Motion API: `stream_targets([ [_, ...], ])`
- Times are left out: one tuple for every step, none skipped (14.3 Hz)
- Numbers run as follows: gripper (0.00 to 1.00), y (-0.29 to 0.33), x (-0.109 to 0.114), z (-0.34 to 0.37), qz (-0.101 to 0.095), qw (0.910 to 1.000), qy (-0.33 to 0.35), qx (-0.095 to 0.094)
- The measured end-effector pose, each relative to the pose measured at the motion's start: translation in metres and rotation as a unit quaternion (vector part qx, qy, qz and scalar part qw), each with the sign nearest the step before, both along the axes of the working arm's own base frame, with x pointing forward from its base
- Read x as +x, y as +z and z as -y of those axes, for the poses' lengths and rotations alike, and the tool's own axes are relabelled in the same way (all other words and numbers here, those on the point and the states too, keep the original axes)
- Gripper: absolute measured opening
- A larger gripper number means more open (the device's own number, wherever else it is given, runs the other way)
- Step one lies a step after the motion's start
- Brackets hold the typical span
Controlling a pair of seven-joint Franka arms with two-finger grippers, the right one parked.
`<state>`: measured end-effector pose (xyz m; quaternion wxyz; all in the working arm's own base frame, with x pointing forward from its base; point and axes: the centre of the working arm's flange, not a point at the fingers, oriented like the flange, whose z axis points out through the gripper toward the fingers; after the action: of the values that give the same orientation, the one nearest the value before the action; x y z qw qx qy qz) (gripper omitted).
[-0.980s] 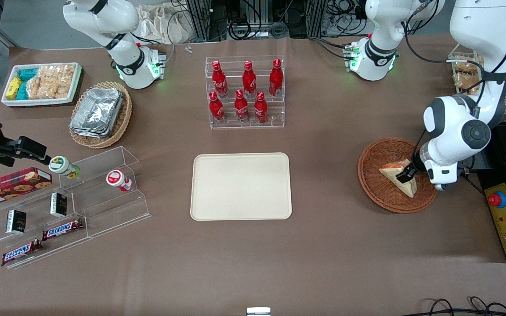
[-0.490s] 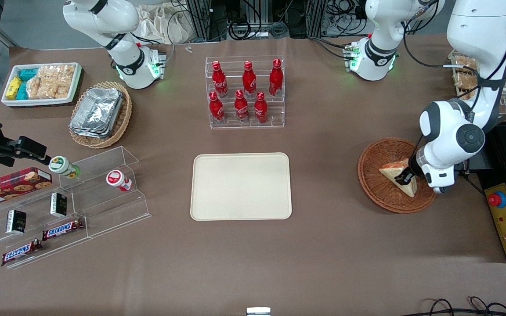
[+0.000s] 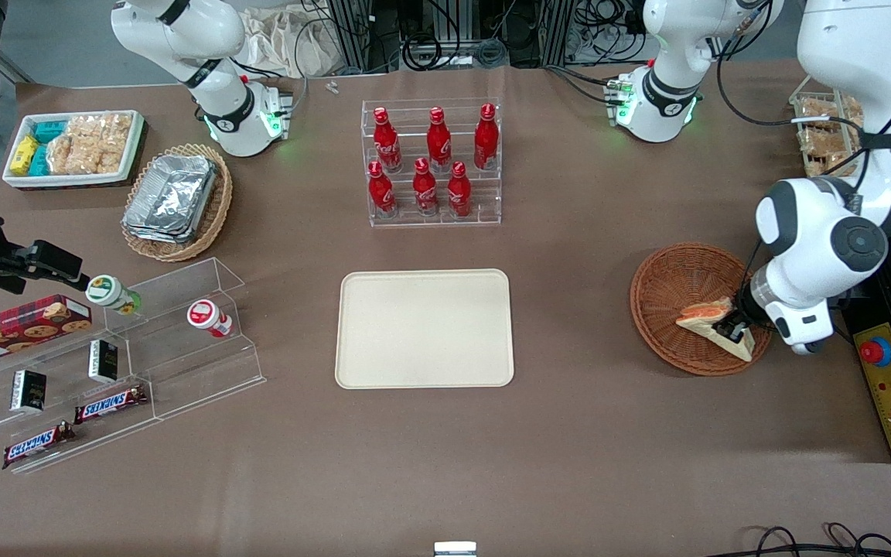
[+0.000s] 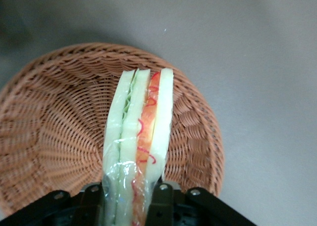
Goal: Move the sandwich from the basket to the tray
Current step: 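Lift the sandwich and carry it with the left gripper to the tray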
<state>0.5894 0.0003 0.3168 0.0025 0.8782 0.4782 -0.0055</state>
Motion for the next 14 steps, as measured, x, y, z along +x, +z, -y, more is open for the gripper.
stream_targets([
  [0.24, 0.023, 0.007, 0.007, -0.011, 0.9999, -0.008, -0.001],
  [0.19, 0.05, 0.014, 0.019, -0.023, 0.9995, -0.021, -0.003],
  [0.19, 0.081, 0.02, 0.033, -0.034, 0.9987, -0.037, -0.005],
  [0.19, 0.113, 0.023, 0.046, -0.044, 0.9974, -0.057, -0.007],
  [0.19, 0.143, 0.024, 0.059, -0.052, 0.9952, -0.082, -0.01],
  [0.19, 0.169, 0.024, 0.073, -0.055, 0.9921, -0.112, -0.013],
  [0.19, 0.189, 0.023, 0.088, -0.052, 0.9873, -0.149, -0.017],
  [0.19, 0.2, 0.021, 0.109, -0.047, 0.98, -0.192, -0.022],
  [0.19, 0.202, 0.018, 0.134, -0.045, 0.9717, -0.23, -0.027],
  [0.19, 0.196, 0.014, 0.161, -0.048, 0.9633, -0.262, -0.034],
  [0.19, 0.186, 0.012, 0.188, -0.051, 0.9562, -0.286, -0.04],
  [0.19, 0.172, 0.011, 0.216, -0.046, 0.9493, -0.308, -0.046],
  [0.19, 0.155, 0.01, 0.245, -0.041, 0.942, -0.329, -0.051],
  [0.19, 0.134, 0.008, 0.275, -0.037, 0.9342, -0.351, -0.053],
])
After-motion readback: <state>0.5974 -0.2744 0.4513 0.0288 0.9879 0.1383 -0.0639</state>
